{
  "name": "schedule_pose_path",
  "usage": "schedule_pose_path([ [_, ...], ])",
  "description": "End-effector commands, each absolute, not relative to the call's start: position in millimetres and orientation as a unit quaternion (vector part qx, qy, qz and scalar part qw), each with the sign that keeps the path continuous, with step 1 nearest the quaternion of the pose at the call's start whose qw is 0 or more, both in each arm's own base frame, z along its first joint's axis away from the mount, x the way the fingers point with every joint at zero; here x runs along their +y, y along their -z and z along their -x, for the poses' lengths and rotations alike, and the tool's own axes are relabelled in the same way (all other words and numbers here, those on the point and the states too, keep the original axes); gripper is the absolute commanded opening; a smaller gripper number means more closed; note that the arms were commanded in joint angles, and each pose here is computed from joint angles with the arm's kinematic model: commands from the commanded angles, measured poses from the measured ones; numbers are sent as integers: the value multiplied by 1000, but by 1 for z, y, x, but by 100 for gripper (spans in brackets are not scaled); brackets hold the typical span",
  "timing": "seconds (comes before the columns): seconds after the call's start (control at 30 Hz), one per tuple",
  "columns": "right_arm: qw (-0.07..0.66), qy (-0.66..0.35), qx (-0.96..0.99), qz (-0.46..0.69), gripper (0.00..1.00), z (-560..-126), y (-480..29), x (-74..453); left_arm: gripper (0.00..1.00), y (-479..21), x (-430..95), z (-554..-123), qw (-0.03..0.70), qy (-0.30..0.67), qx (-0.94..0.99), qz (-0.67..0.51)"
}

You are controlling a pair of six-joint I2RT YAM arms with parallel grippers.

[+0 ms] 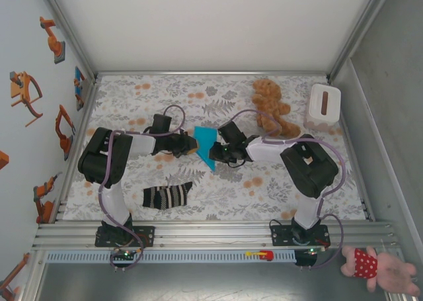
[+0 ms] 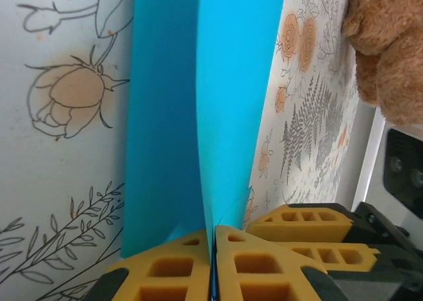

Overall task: Fold a paper plane with a square sheet of paper (pick it up from the middle)
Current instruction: Fourth fold the wing at the center of the table.

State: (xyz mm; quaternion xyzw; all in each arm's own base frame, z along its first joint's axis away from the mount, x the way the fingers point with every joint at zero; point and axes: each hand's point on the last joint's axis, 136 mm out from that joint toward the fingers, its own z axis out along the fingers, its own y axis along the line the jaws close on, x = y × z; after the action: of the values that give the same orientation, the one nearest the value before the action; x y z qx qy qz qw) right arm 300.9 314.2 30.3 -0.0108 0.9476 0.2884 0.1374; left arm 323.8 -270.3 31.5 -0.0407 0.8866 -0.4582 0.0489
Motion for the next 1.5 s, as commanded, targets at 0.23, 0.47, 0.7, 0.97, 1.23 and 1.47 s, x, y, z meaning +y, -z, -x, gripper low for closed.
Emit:
schedule_pose_path([
  [0.23,269,-190,936,125,28,-306,-78,296,9,-42,-263,-333,61,385,915,109],
  [0.47,286,-126,929,200,29,-297,-66,317,9,-48,-267,-332,49,355,923,142],
  [0.7,280,-125,927,215,29,-297,-54,333,10,-54,-274,-333,38,357,921,150],
  [0.97,273,-129,928,218,29,-299,-44,343,10,-53,-278,-332,30,360,919,159],
  [1.23,275,-111,931,211,28,-302,-37,337,11,-56,-278,-331,27,362,917,164],
  [1.47,278,-89,931,217,23,-303,-35,329,18,-56,-272,-338,27,363,917,164],
])
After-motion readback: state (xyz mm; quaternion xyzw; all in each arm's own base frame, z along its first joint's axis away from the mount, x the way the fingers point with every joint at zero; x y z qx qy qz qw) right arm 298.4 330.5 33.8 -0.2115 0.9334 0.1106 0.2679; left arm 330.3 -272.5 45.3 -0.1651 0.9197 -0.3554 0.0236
